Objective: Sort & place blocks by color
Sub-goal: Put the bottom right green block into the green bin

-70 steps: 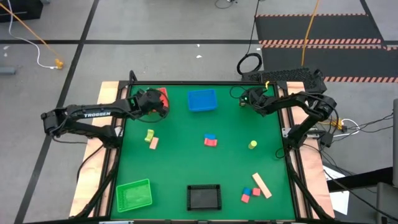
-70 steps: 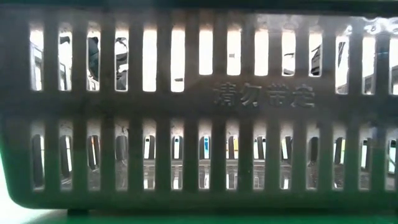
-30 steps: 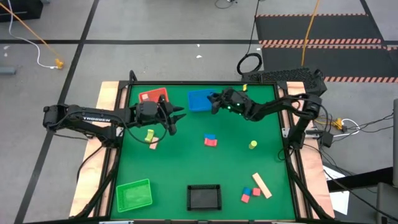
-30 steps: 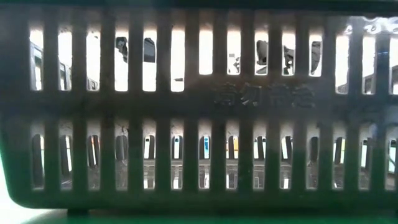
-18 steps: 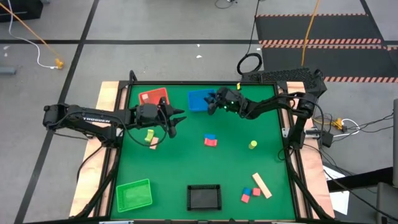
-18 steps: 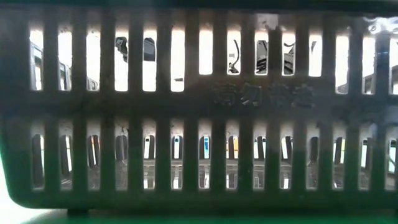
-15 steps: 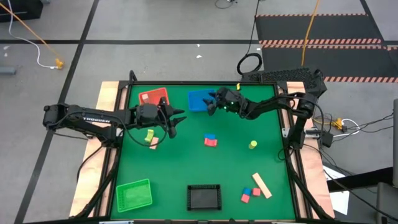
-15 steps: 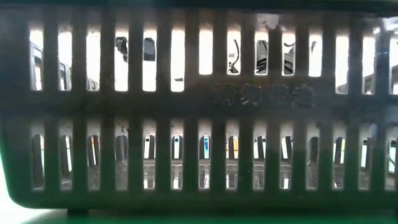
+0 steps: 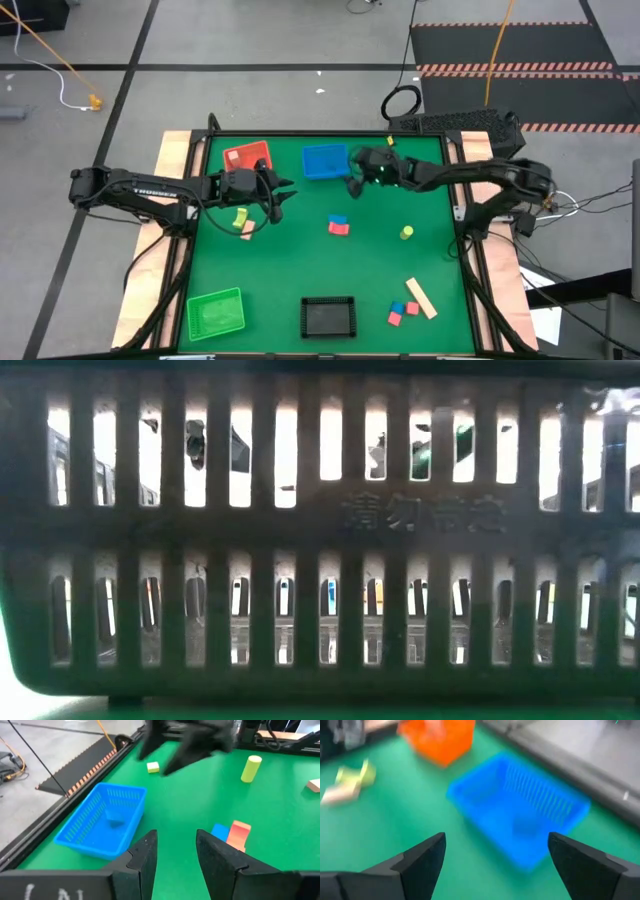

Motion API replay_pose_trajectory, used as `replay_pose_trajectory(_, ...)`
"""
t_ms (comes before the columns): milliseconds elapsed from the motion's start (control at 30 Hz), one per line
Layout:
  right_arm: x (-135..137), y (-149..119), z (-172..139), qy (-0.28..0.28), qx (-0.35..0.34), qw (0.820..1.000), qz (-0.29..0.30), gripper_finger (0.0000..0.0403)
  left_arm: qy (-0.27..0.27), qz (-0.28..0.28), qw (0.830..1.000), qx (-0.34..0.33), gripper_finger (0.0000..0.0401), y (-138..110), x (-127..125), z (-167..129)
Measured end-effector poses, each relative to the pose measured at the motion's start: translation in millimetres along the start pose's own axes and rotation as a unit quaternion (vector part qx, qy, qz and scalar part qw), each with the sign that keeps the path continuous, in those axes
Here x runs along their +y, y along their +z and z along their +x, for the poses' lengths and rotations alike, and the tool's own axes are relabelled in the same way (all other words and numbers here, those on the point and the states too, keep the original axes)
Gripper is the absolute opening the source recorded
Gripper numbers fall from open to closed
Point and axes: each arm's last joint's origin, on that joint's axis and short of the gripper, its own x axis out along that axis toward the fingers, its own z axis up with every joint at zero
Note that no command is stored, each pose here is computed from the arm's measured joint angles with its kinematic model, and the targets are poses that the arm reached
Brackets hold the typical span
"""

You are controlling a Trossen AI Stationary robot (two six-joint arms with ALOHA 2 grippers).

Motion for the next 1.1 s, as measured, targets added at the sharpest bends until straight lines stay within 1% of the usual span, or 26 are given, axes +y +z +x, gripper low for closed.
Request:
replay_pose_trajectory(100, 15.6, -12.7, -24.0, 0.012, 0.076, 0.997, -0.014, 0.0339, -0.001, -0.001, 1.000, 0.001, 0.0136, -0.2, -0.5, -0.1)
replay_pose_trajectory(233, 31.1, -28.7, -59.1, 0.021, 0.158, 0.987, -0.038, 0.0338, -0.002, -0.002, 1.000, 0.001, 0.0136, -0.2, -1.0, -0.2)
replay_pose_trajectory(400, 40.6, -48.2, -89.7, -0.029, 0.221, 0.974, -0.038, 0.0338, -0.002, -0.007, 1.000, 0.001, 0.0136, -0.3, -1.0, -0.2)
replay_pose_trajectory(600, 50.1, -70.4, -101.3, -0.048, 0.284, 0.957, -0.039, 0.0338, -0.004, -0.018, 1.000, 0.002, 0.0136, -0.5, -2.3, -0.5)
replay_pose_trajectory(733, 48.4, -85.0, -105.7, -0.076, 0.314, 0.946, -0.011, 0.0338, -0.007, -0.018, 1.000, 0.003, 0.0136, -0.7, -3.7, -0.7)
replay_pose_trajectory(900, 43.0, -101.1, -109.6, -0.113, 0.343, 0.932, 0.008, 0.0338, -0.010, -0.017, 1.000, 0.002, 0.0136, -0.8, -5.2, -1.0)
replay_pose_trajectory(1000, 41.4, -107.0, -109.9, -0.121, 0.349, 0.929, 0.019, 0.0338, -0.010, -0.017, 1.000, 0.002, 0.0136, -0.8, -5.4, -1.1)
replay_pose_trajectory(1100, 40.4, -111.5, -109.9, -0.117, 0.366, 0.922, 0.038, 0.0333, -0.010, -0.017, 1.000, 0.002, 0.0136, -0.7, -5.3, -1.1)
